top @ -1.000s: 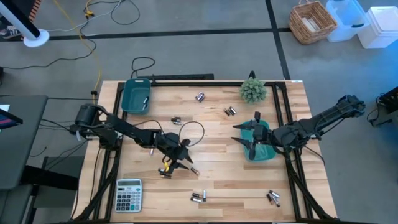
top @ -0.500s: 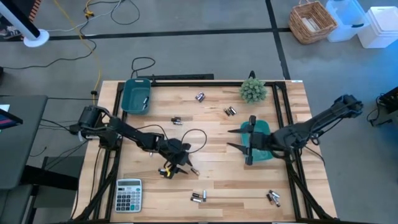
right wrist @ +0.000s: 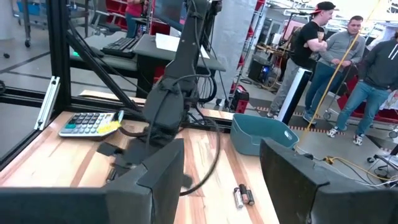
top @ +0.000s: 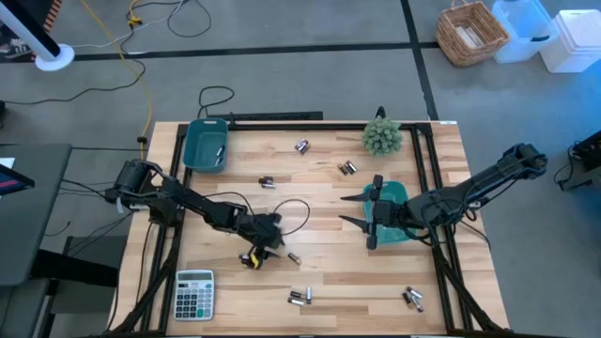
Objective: Sort batteries
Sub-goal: Put the black-silver battery into the blue bin
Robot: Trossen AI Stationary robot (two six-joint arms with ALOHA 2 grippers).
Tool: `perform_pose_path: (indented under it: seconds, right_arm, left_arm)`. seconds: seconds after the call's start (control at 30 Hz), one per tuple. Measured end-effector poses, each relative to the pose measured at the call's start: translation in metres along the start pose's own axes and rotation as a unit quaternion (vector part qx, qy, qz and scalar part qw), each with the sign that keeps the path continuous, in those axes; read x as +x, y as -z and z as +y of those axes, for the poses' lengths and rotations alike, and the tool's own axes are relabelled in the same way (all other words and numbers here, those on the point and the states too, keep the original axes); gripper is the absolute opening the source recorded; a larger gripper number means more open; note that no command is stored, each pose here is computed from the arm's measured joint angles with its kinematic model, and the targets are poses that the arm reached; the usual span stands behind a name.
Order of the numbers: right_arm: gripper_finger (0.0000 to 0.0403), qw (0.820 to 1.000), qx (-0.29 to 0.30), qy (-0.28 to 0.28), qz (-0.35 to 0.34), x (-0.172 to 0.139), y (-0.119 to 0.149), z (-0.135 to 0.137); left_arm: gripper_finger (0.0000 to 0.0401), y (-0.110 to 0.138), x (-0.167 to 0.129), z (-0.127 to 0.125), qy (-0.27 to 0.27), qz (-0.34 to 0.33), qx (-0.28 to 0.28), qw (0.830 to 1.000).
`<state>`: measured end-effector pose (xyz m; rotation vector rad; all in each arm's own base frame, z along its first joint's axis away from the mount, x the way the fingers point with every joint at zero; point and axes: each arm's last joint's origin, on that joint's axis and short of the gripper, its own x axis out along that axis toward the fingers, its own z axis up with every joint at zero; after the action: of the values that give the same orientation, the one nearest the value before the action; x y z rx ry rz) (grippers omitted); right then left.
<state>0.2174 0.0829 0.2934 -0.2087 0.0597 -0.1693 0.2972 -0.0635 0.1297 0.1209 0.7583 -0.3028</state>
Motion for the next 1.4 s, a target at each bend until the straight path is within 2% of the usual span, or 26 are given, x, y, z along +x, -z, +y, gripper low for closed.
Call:
perform_pose_path:
  seconds: [0.23,0.33,0.5,0.63,0.73,0.87,1.0,1.23,1.4]
  right_arm:
    - [0.0224,1.000,0.000,0.004,0.002,0.001,0.001,-0.002]
    - [0.0224,1.000,0.001,0.010,0.006,0.003,0.002,-0.004]
    - [0.0224,1.000,0.000,0.018,0.020,0.005,0.005,-0.008]
    - [0.0224,0.999,-0.006,0.021,0.030,0.006,0.007,-0.010]
    - [0.0224,0.999,-0.009,0.021,0.034,0.006,0.008,-0.010]
    - [0.0224,0.999,-0.009,0.018,0.034,0.006,0.008,-0.010]
    - [0.0224,0.999,-0.008,0.016,0.034,0.006,0.009,-0.009]
    - [0.0224,0.999,-0.007,0.015,0.036,0.006,0.009,-0.009]
    - [0.0224,0.999,-0.007,0.015,0.036,0.006,0.009,-0.009]
  left_arm:
    - [0.0190,-0.008,-0.041,0.001,-0.072,0.022,-0.116,0.990]
    - [0.0190,-0.006,-0.067,-0.005,-0.120,0.042,-0.179,0.976]
    - [0.0190,0.005,-0.100,-0.019,-0.180,0.078,-0.301,0.933]
    - [0.0190,0.020,-0.112,-0.029,-0.225,0.121,-0.385,0.887]
    - [0.0190,0.031,-0.117,-0.033,-0.259,0.159,-0.428,0.851]
    - [0.0190,0.038,-0.117,-0.033,-0.286,0.182,-0.454,0.824]
    - [0.0190,0.040,-0.111,-0.035,-0.278,0.204,-0.463,0.817]
    - [0.0190,0.049,-0.093,-0.035,-0.299,0.252,-0.449,0.803]
    - [0.0190,0.051,-0.085,-0.035,-0.298,0.259,-0.440,0.807]
